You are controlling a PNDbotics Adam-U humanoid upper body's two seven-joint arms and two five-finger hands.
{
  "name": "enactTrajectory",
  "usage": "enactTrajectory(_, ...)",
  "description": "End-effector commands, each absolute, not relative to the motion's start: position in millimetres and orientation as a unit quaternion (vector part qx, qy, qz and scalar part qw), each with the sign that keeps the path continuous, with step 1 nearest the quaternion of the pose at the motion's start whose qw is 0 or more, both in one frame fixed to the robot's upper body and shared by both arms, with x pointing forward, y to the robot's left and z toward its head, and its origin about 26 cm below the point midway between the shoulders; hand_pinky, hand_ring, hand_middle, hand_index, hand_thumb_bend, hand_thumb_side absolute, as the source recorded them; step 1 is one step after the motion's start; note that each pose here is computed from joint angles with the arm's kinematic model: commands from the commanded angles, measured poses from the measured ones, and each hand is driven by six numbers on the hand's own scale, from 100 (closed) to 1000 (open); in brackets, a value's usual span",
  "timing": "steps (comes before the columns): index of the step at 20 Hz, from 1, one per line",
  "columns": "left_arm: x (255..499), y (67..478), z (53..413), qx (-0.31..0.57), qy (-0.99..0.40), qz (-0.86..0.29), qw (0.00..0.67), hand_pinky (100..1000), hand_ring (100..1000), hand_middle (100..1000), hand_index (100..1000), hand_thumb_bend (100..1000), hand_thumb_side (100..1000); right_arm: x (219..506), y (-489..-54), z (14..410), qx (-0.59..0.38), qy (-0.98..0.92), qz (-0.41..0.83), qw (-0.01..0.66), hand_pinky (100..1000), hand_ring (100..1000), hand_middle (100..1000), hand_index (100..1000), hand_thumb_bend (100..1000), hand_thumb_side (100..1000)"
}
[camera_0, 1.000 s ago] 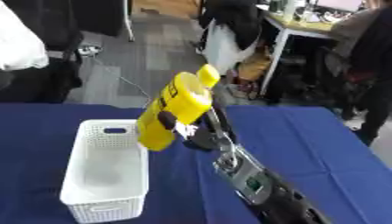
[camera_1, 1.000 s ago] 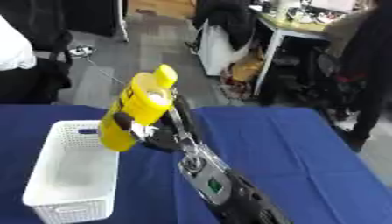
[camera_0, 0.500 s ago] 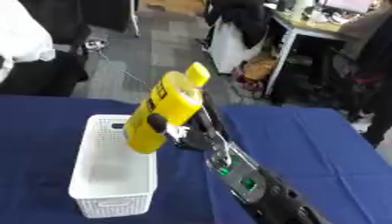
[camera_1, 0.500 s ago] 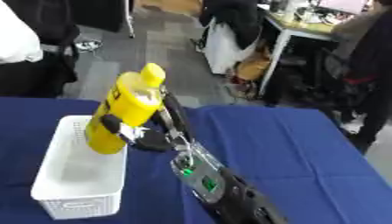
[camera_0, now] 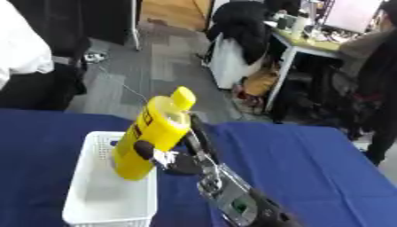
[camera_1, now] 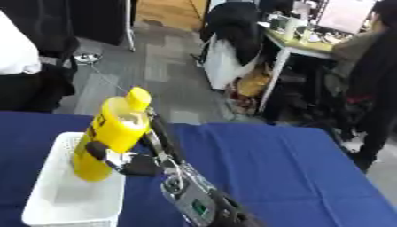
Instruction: Pick up objects on the table and place them in the box.
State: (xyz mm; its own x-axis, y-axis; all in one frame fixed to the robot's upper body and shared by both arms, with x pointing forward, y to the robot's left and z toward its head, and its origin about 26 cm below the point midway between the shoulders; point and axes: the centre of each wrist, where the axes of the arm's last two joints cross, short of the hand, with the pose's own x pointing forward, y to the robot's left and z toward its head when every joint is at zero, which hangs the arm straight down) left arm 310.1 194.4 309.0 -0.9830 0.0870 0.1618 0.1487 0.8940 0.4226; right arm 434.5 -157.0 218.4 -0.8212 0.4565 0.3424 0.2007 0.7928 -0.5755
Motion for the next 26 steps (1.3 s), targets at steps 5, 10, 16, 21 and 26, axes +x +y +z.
enactTrajectory(5,305,183,323,-0.082,-0.969,-0.227,0.048,679,580,819,814,294,993,444,-170,233,-0.211,-0.915,0.260,0.226,100,100,100,302,100,862)
enactTrajectory(10,304,180,327,-0.090,-0.968,-0.229,0.044,681,580,819,814,295,993,447,-173,232,-0.224,-0.914,0.255,0.224,100,100,100,337,100,862)
enactTrajectory(16,303,179,328,-0.094,-0.967,-0.233,0.041,681,581,819,814,293,992,450,-174,224,-0.218,-0.912,0.283,0.201,458,673,783,855,481,935)
enactTrajectory(21,304,180,327,-0.094,-0.966,-0.235,0.042,680,581,820,814,292,991,450,-176,224,-0.216,-0.908,0.308,0.185,804,872,929,960,655,1000)
enactTrajectory(26,304,181,326,-0.094,-0.966,-0.236,0.042,680,580,821,815,291,992,452,-179,219,-0.206,-0.908,0.317,0.180,828,882,929,956,730,993)
